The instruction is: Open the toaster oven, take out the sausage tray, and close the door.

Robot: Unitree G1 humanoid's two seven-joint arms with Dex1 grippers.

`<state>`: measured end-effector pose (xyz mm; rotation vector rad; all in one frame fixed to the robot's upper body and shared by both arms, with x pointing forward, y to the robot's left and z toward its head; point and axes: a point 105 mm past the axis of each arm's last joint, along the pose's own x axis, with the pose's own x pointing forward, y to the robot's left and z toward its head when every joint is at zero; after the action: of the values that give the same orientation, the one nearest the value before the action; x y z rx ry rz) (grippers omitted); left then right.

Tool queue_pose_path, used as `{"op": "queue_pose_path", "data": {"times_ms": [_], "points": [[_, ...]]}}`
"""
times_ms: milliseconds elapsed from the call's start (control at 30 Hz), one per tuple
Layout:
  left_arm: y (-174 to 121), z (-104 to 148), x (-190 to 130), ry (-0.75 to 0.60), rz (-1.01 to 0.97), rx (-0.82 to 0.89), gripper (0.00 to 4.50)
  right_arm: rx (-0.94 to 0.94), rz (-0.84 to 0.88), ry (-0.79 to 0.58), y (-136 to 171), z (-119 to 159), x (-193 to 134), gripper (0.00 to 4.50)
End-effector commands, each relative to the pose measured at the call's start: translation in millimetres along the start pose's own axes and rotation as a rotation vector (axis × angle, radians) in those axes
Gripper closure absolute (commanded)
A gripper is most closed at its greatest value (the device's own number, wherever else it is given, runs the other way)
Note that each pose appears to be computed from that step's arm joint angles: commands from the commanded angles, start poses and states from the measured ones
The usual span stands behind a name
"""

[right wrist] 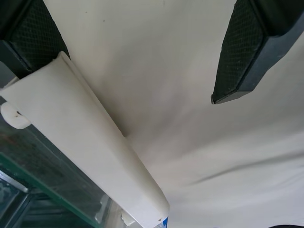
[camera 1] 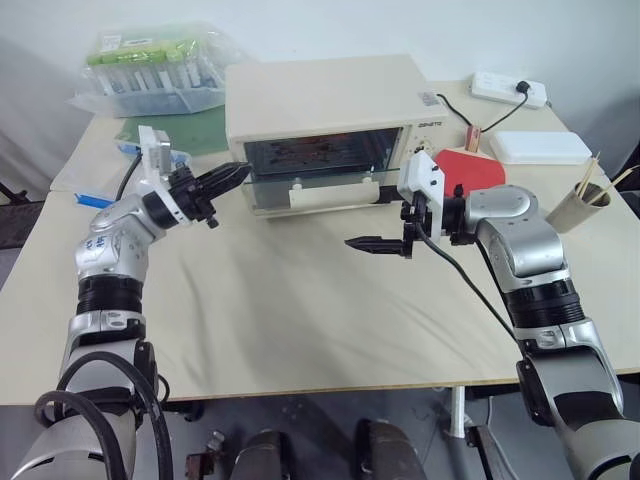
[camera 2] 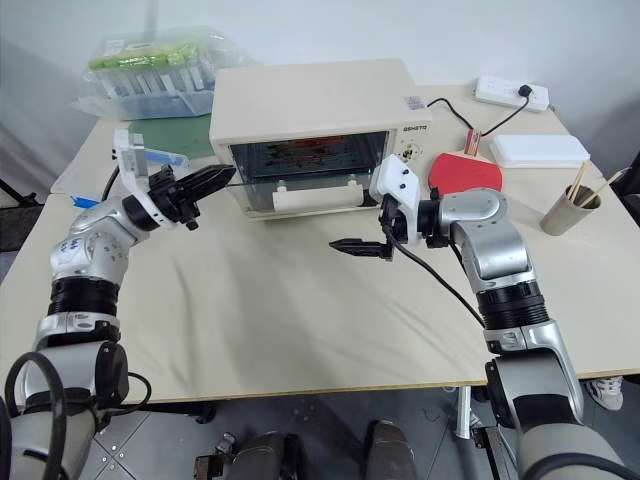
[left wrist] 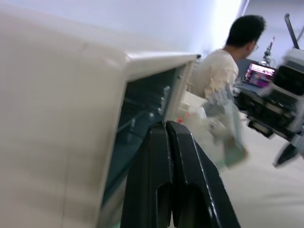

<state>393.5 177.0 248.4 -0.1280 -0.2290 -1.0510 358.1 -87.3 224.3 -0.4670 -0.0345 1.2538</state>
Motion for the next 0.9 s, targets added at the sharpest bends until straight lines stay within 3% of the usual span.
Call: {"op": "queue_pose_path", "data": {"times_ms": [33,167,300,500,600,733,900], "points": [[-6.8,-3.4,5.6,0.048,-0.062,0.011,4.47,-0.048,0.002,-0.037,5.2,17.6,-6.6,0.00],[-10.4,-17.1,5.7,0.137,-0.081,-0.024,4.47,-0.042,0.028,0.038,11.3,12.6,-10.2,0.00],[-12.9,-16.4,6.1,0.126,-0.098,-0.024,4.47,-0.033,0.017,0.139,12.0,6.4,-19.1,0.00],[-16.2,-22.8,7.5,0.165,-0.121,-0.035,4.47,-0.008,-0.018,0.382,7.7,-23.5,-37.0,0.00],[-17.6,-26.9,8.8,0.185,-0.128,-0.041,4.47,0.027,0.065,0.480,22.1,-34.2,-52.3,0.00],[-20.4,-36.8,8.2,0.241,-0.139,-0.045,4.47,0.057,0.179,0.477,45.6,-27.2,-69.7,0.00],[-30.3,-61.9,0.2,0.375,-0.178,-0.036,4.47,0.025,0.094,0.368,37.4,4.0,-88.7,0.00]]}}
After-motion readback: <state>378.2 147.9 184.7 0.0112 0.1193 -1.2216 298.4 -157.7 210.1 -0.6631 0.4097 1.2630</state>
